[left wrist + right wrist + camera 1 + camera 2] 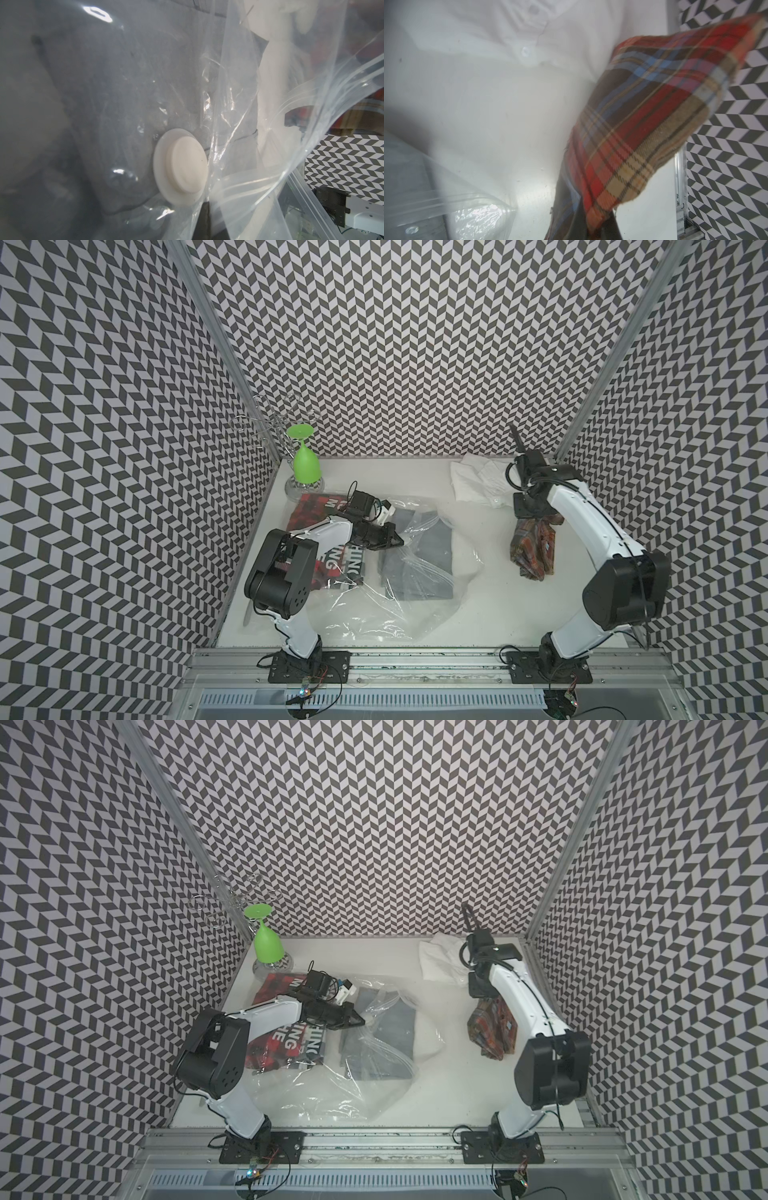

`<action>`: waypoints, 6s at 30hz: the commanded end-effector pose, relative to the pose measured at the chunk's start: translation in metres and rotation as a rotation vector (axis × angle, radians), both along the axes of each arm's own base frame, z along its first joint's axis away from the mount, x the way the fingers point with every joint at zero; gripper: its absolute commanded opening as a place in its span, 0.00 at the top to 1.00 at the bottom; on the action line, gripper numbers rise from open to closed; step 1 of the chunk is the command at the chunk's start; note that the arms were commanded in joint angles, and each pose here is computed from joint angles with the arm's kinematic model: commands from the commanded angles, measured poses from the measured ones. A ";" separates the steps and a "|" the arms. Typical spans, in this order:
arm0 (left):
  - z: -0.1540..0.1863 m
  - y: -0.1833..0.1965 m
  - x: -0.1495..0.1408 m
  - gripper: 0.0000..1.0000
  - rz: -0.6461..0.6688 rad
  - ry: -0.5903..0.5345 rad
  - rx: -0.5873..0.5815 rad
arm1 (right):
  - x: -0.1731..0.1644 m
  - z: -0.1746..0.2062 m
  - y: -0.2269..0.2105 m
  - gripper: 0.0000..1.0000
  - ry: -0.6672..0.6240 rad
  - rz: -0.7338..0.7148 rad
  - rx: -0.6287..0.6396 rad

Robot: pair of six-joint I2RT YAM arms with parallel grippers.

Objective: Take the shirt out of the vacuum bag
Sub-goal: Place the shirt at the center of the board, then adjust the shirt at the center of the board.

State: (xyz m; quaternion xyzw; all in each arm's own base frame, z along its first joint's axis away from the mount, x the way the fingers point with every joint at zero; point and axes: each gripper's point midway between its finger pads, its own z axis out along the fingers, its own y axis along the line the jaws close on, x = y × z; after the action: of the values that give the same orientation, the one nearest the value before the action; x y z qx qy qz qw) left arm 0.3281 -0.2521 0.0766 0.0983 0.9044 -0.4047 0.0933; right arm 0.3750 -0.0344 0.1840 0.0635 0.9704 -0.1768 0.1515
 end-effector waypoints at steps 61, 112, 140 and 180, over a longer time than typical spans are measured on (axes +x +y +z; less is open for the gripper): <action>-0.001 0.036 -0.025 1.00 0.051 0.010 0.023 | -0.040 -0.117 0.165 1.00 0.222 0.395 -0.141; -0.007 0.037 -0.019 1.00 0.056 0.004 0.040 | -0.121 -0.162 -0.038 0.23 -0.134 -0.655 0.545; -0.011 0.032 -0.014 1.00 0.049 0.025 0.019 | 0.001 -0.041 -0.015 0.13 -0.498 -0.397 1.018; -0.024 0.043 -0.033 1.00 0.054 0.037 0.064 | -0.093 -0.113 0.167 0.31 0.202 0.274 0.654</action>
State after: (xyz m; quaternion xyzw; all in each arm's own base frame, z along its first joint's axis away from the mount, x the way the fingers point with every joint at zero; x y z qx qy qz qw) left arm 0.3024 -0.2171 0.0589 0.0711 0.9130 -0.3917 0.0897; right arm 0.2911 0.1302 0.0619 -0.0195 0.9871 0.1517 0.0474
